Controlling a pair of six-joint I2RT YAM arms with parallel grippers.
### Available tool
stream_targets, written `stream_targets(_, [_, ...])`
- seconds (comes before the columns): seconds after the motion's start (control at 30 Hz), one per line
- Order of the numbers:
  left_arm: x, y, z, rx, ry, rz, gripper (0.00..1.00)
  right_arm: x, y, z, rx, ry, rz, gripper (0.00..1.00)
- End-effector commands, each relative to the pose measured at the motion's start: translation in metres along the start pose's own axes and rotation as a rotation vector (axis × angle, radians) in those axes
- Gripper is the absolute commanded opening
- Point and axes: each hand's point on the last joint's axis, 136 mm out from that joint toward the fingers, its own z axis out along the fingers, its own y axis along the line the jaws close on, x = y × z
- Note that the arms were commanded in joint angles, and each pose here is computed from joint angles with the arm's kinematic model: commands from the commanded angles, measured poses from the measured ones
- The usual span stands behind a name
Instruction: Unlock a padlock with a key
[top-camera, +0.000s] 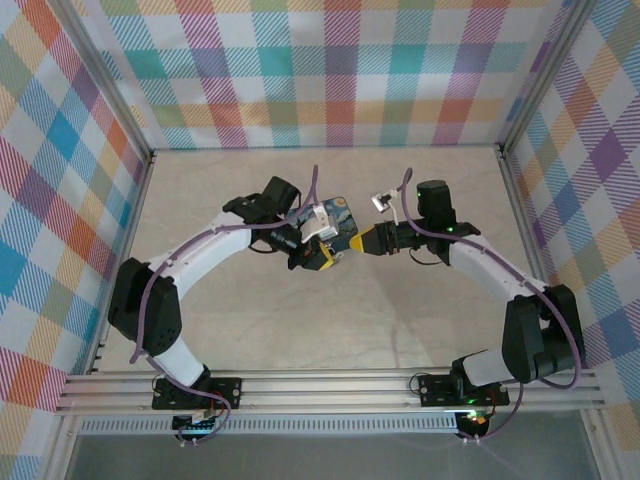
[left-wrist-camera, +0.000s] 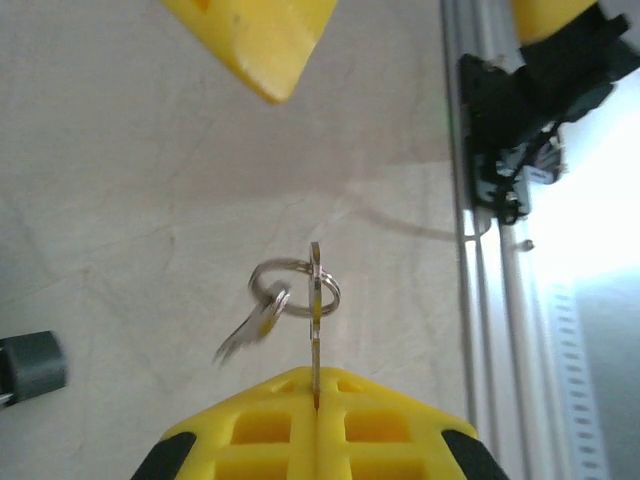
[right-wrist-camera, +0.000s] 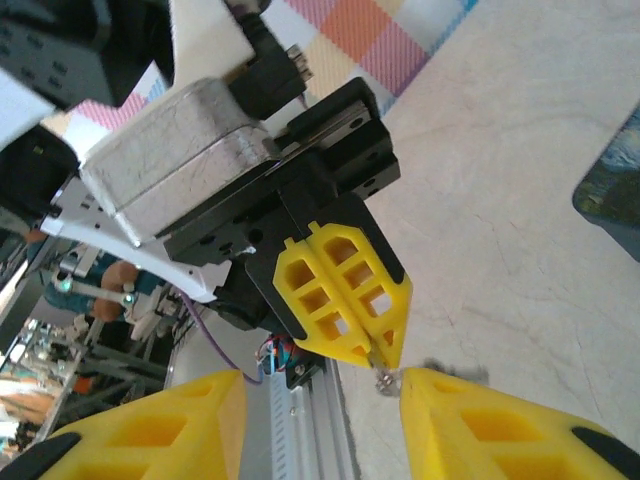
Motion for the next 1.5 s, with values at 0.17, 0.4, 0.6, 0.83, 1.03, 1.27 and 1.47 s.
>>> stream_targets(0.17, [-0.002,-0.018,-0.003,0.117,-0.013,-0.047,0.0,0.01,0.0,0.011,-0.084,0.053,-0.104,0.39])
stream_targets(0.4, [-0.004,-0.015,-0.005,0.105,-0.013,-0.045,0.0,0.014,-0.006,0.027,-0.089,0.09,-0.1,0.36])
stream_targets(0.6, [-0.001,-0.013,-0.008,0.098,-0.012,-0.051,0.0,0.017,-0.007,0.033,-0.105,0.103,-0.093,0.27])
stream_targets(0.83, [-0.002,-0.012,-0.011,0.094,-0.02,-0.057,0.0,0.025,-0.007,0.039,-0.113,0.129,-0.07,0.21])
stream_targets(1.03, [-0.002,-0.011,-0.015,0.091,-0.033,-0.058,0.0,0.028,-0.006,0.039,-0.119,0.129,-0.076,0.11])
stream_targets(1.27, [-0.002,-0.011,-0.018,0.091,-0.043,-0.067,0.0,0.035,0.004,0.04,-0.172,0.147,-0.06,0.1])
stream_targets(1.47, [-0.003,-0.009,-0.018,0.09,-0.048,-0.069,0.0,0.045,0.003,0.045,-0.171,0.171,-0.043,0.01])
